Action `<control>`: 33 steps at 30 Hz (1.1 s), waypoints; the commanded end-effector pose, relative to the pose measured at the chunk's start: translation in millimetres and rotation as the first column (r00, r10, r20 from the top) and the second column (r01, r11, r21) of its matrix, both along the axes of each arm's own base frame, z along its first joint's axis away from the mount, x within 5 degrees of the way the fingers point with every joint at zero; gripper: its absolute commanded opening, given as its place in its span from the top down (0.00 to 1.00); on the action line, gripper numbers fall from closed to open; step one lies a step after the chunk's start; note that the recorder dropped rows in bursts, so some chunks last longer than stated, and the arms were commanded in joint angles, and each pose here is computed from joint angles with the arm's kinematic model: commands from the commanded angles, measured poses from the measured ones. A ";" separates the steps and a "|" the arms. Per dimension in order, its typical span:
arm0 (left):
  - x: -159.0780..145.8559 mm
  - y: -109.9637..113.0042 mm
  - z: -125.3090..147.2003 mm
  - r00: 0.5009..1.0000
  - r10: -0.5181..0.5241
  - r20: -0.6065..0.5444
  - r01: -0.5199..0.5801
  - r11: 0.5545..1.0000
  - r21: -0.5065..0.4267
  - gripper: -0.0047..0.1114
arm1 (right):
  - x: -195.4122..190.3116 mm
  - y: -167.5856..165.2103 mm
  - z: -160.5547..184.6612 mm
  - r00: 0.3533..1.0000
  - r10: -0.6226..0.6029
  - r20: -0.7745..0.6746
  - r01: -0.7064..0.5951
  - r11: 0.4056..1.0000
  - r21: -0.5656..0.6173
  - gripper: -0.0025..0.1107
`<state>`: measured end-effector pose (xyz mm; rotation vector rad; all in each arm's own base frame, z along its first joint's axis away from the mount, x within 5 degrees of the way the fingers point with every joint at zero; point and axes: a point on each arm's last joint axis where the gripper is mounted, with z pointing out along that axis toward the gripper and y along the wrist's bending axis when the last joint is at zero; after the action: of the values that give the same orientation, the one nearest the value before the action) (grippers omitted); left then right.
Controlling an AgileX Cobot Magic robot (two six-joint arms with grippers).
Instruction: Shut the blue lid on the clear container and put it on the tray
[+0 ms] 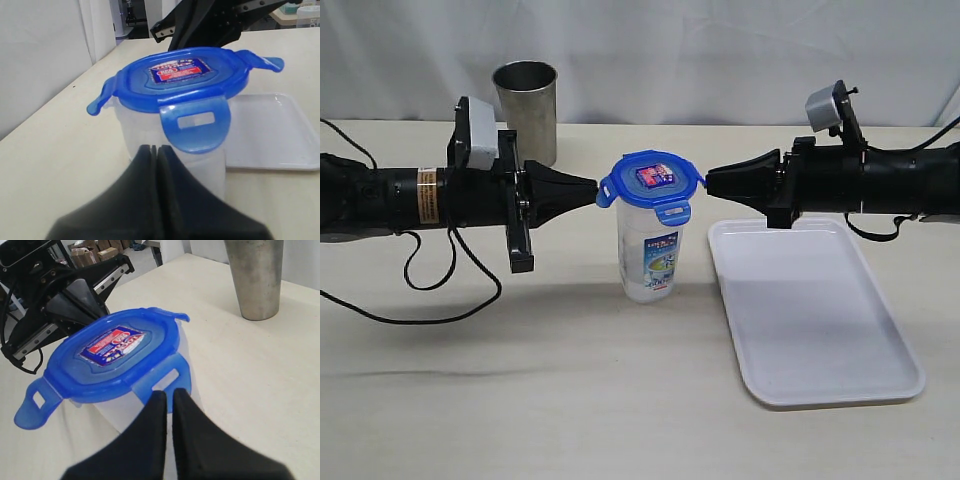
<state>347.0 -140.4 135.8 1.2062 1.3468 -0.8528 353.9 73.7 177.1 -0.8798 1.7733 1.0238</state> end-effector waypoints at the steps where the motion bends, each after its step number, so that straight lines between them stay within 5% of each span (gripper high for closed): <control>1: 1.3 0.4 4.8 1.000 0.007 0.004 -0.007 1.000 -0.016 0.96 | 1.0 -2.2 1.4 1.000 -0.006 0.012 0.006 1.000 0.003 0.94; 9: 6.3 4.1 7.3 0.998 0.060 0.000 -0.060 0.997 -0.045 0.96 | 0.7 -2.1 2.3 1.000 -0.004 0.014 0.004 1.000 0.004 0.94; 13: 15.4 25.3 8.4 0.989 0.142 -0.031 -0.144 0.987 -0.066 0.96 | -2.9 -2.5 14.4 0.998 0.012 0.054 -0.011 1.000 -0.014 0.94; 25: 17.5 28.8 9.2 0.986 0.164 -0.033 -0.166 0.983 -0.076 0.96 | -29.0 -0.2 31.1 0.996 0.004 0.092 -0.004 1.000 -0.004 0.94; 33: 16.5 28.4 8.5 0.988 0.152 -0.034 -0.154 0.986 -0.068 0.96 | -26.1 31.1 22.8 0.995 -0.009 0.095 0.022 0.990 -0.136 0.94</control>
<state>363.0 -112.4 139.9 1.0302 1.4136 -0.7991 325.7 106.0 197.2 -0.9632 1.8019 0.8969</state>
